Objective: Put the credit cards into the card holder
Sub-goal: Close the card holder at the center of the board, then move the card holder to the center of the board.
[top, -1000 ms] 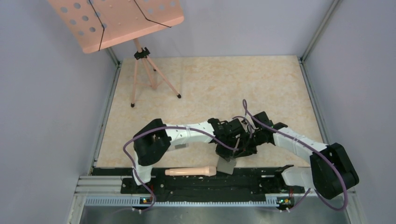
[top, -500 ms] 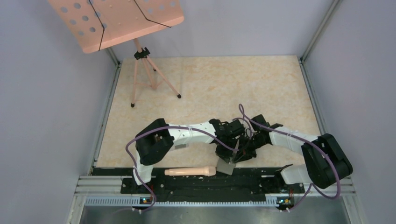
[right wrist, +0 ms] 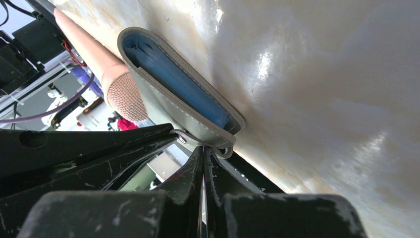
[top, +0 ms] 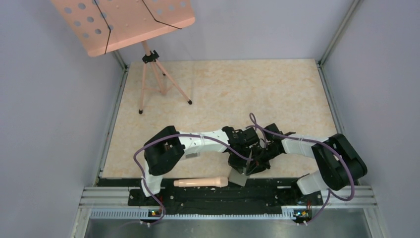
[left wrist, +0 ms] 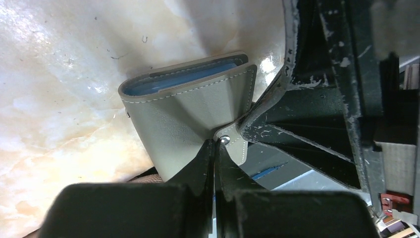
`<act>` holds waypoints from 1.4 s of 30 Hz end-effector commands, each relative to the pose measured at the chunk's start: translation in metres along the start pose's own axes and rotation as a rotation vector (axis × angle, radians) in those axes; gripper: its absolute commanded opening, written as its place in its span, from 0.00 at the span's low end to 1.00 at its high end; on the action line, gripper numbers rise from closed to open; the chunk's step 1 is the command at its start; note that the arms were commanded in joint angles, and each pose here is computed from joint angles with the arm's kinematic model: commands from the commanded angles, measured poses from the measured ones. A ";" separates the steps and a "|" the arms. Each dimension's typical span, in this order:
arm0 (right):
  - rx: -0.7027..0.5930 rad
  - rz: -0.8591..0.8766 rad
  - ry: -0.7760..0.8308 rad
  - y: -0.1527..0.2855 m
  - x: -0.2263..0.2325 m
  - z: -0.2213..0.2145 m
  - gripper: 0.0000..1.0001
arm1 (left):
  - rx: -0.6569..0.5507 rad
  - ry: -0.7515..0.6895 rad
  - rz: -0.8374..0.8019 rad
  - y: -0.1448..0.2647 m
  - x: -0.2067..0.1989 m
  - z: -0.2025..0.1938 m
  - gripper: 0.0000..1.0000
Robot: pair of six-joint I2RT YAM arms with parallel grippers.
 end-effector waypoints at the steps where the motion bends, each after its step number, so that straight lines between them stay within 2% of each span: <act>1: 0.025 -0.073 0.038 -0.014 -0.011 -0.002 0.00 | 0.007 0.015 0.158 -0.020 0.020 -0.003 0.00; 11: 0.062 -0.165 0.047 -0.022 -0.013 0.001 0.00 | 0.066 0.047 0.309 -0.047 0.035 -0.005 0.00; 14: 0.024 -0.155 0.067 -0.017 -0.007 0.005 0.00 | 0.057 0.022 0.293 -0.046 0.032 -0.003 0.00; 20: -0.136 -0.103 0.134 0.007 0.026 0.035 0.00 | -0.025 0.001 0.142 -0.024 0.020 0.008 0.00; 25: -0.260 -0.124 0.124 0.039 0.039 0.061 0.00 | -0.049 0.062 0.058 -0.017 0.021 0.041 0.00; 34: -0.367 -0.228 0.091 0.075 0.027 0.078 0.00 | -0.109 0.117 0.012 -0.004 0.027 0.122 0.00; 35: -0.378 -0.234 0.091 0.078 0.026 0.080 0.00 | -0.116 0.111 0.006 -0.001 0.027 0.128 0.06; 37: -0.398 -0.244 0.098 0.083 0.027 0.084 0.00 | -0.136 0.091 -0.014 0.007 0.026 0.136 0.31; 39: -0.424 -0.259 0.109 0.088 0.029 0.089 0.03 | -0.185 0.059 -0.046 0.024 0.022 0.141 0.52; 42: -0.465 -0.278 0.135 0.098 0.034 0.099 0.17 | -0.262 0.038 -0.113 0.052 0.018 0.146 0.71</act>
Point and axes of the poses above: each gripper's point midway between its finger pads, its own y axis back along the fingers, its own x axis along the line the jaws close on, z = x × y, the point moved 10 cm from there along y, back along the fingers, and after that the axes turned 14 degrees about y, right-handed, at the moved point
